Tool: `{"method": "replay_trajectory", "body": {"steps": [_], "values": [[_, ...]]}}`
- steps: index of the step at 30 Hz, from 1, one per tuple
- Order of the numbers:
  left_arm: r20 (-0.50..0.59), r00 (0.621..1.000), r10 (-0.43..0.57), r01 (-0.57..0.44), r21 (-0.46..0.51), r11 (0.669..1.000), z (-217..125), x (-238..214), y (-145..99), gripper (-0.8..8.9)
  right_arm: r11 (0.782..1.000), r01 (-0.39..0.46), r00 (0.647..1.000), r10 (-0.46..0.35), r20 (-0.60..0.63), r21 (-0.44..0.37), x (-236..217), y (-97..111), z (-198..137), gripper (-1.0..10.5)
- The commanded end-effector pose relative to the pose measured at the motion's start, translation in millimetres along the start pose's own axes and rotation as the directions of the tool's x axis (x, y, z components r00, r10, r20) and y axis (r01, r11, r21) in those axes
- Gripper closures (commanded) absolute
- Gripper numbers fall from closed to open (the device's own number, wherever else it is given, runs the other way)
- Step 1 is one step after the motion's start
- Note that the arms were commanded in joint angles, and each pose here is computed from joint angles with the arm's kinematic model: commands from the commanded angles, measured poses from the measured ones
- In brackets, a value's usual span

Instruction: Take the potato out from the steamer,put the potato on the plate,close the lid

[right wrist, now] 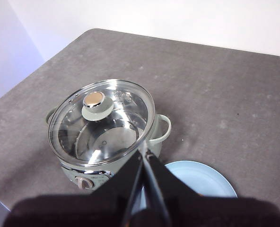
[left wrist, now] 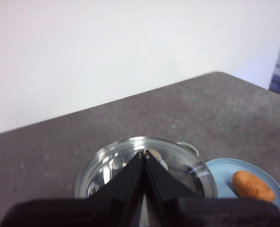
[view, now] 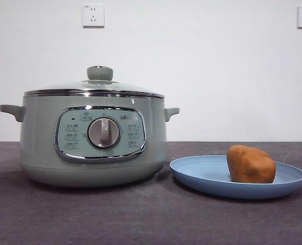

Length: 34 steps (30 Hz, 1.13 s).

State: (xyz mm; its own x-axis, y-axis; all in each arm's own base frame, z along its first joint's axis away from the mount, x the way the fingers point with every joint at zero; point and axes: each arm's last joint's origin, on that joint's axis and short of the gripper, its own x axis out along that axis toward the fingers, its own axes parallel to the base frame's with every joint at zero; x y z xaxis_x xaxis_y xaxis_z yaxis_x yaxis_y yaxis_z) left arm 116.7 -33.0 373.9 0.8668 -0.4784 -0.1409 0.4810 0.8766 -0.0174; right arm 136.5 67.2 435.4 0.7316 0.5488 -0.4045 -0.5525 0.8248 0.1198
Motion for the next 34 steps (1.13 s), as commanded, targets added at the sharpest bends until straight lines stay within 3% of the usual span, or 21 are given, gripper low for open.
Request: {"method": "replay_trajectory", "body": {"steps": [1, 9, 16, 22, 27, 34], "values": [[0.026, 0.999, 0.026, -0.024, -0.081, 0.996, -43.3, 4.2, 3.1, 8.17, 1.0, 0.001, 1.0, -0.001, 0.012, -0.006, -1.5, 0.5, 1.6, 9.5], [0.139, 0.988, 0.072, -0.052, -0.139, 0.989, -134.2, 4.5, 5.3, 8.17, 1.0, 0.002, 1.0, -0.002, 0.012, -0.006, -1.5, 0.5, 1.6, 9.5], [0.142, 0.975, 0.171, -0.137, -0.226, 0.965, -190.0, 7.4, 8.0, 8.17, 1.0, 0.001, 1.0, -0.001, 0.012, -0.006, -1.5, 0.5, 1.6, 9.5], [0.084, 0.963, 0.257, -0.225, -0.284, 0.932, -214.7, 8.6, 10.2, 8.17, 1.0, 0.001, 1.0, -0.001, 0.012, -0.006, -1.5, 0.5, 1.6, 9.5], [0.048, 0.955, 0.292, -0.267, -0.289, 0.919, -218.4, 7.9, 11.0, 8.17, 1.0, 0.001, 1.0, -0.001, 0.011, -0.006, -1.5, 0.5, 1.5, 9.5], [-0.084, 0.949, 0.304, -0.315, -0.296, 0.902, -231.7, 6.1, 10.4, 8.17, 1.0, 0.001, 1.0, -0.001, 0.011, -0.006, -1.5, 0.5, 1.5, 9.5]]}}
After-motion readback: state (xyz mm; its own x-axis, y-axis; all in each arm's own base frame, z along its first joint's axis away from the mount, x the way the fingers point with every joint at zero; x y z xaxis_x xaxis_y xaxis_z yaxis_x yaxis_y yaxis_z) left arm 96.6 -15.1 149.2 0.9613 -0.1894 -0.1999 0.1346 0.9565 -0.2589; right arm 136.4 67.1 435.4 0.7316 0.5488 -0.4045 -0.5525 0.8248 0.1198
